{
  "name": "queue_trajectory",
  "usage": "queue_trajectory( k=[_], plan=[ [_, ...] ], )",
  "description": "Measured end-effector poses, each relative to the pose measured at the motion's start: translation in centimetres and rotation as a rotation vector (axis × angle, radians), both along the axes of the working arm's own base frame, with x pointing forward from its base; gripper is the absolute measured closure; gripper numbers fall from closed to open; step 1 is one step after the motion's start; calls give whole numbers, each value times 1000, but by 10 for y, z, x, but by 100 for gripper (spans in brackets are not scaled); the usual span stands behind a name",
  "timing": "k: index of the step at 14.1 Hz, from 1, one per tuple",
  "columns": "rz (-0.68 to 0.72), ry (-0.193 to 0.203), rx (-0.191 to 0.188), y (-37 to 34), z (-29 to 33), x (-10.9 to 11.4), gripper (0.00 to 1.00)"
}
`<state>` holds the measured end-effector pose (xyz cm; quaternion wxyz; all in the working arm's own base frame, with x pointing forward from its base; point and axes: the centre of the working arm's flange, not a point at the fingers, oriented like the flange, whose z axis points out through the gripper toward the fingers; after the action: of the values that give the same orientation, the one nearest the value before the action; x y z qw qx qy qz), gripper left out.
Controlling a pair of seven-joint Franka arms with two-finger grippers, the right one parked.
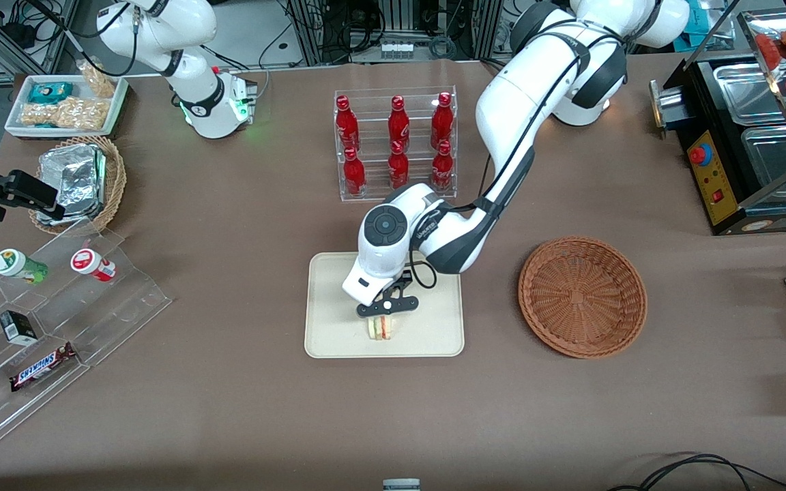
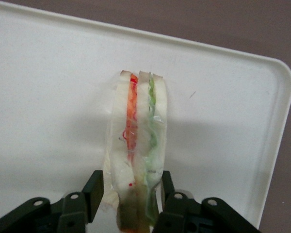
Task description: Place sandwich from basket to tray
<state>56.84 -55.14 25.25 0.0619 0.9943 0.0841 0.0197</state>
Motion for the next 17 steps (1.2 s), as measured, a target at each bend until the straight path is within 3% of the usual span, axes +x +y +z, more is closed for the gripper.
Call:
queue_trajectory(
  k=[2,4,6,8,12,15,17],
  plan=[
    [4,-8,14,4,43,5,19],
    [28,0,62,30,113,12,1],
    [48,15,105,71,183,17,0],
    [90,60,164,113,224,16,0],
    [162,138,241,199,220,29,0],
    [119,183,275,264,220,26,0],
    [73,201,272,302,232,16,0]
  ],
)
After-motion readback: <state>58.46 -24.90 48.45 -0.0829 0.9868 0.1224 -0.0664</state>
